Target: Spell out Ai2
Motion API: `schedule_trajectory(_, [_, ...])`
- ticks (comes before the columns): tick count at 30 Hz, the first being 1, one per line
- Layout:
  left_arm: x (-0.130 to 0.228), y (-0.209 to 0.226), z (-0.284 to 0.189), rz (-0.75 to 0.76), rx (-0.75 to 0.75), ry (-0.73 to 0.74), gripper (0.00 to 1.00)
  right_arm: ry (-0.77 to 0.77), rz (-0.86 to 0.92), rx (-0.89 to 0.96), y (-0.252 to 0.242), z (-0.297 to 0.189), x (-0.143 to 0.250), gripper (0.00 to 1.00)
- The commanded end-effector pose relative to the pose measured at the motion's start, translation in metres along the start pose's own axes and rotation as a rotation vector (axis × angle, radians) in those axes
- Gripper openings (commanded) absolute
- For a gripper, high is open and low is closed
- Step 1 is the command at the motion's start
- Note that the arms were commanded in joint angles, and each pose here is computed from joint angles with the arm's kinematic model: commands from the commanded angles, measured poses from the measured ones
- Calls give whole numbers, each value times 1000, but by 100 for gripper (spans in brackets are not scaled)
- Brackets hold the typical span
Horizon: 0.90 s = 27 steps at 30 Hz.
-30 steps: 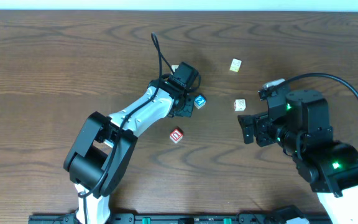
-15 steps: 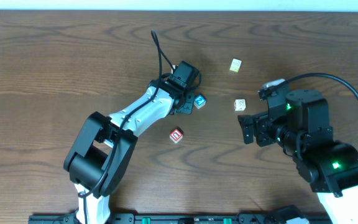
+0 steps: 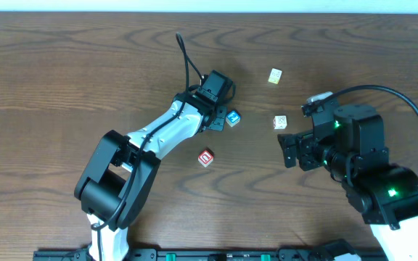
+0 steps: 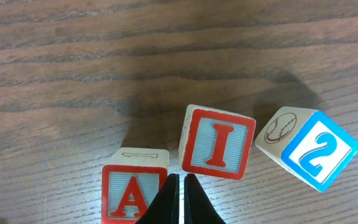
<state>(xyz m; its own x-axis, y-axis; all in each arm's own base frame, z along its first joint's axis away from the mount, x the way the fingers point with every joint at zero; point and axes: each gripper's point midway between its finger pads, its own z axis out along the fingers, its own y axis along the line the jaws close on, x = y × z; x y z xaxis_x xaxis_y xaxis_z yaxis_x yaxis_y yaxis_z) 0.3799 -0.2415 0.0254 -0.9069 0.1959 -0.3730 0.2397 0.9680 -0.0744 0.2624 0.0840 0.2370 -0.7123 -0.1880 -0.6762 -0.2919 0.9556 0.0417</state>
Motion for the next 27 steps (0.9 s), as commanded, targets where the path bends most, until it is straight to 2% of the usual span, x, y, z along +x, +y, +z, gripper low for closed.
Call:
schedule_trajectory(1, [-14,0,-14,13,-5,-44,6,-1,-7,-1,-1,0,0,99])
schedule_trajectory(8, [-38,-3,-37,4,9,-143,6,-1,-7,-1,-1,0,0,99])
schedule_trajectory(13, [-43,17,-38,-18,-98,-171,6,-1,-7,-1,-1,0,0,99])
schedule_trajectory(16, [-37,36,-40,-64,-124,-135,6,-1,-7,-1,-1,0,0,99])
schedule_trajectory(22, [-14,59,-38,-172,-80,-1,6,-1,-7,-1,-1,0,0,99])
schedule_trajectory(27, [-8,57,-36,-195,-47,26,6,-1,-7,-1,-1,0,0,99])
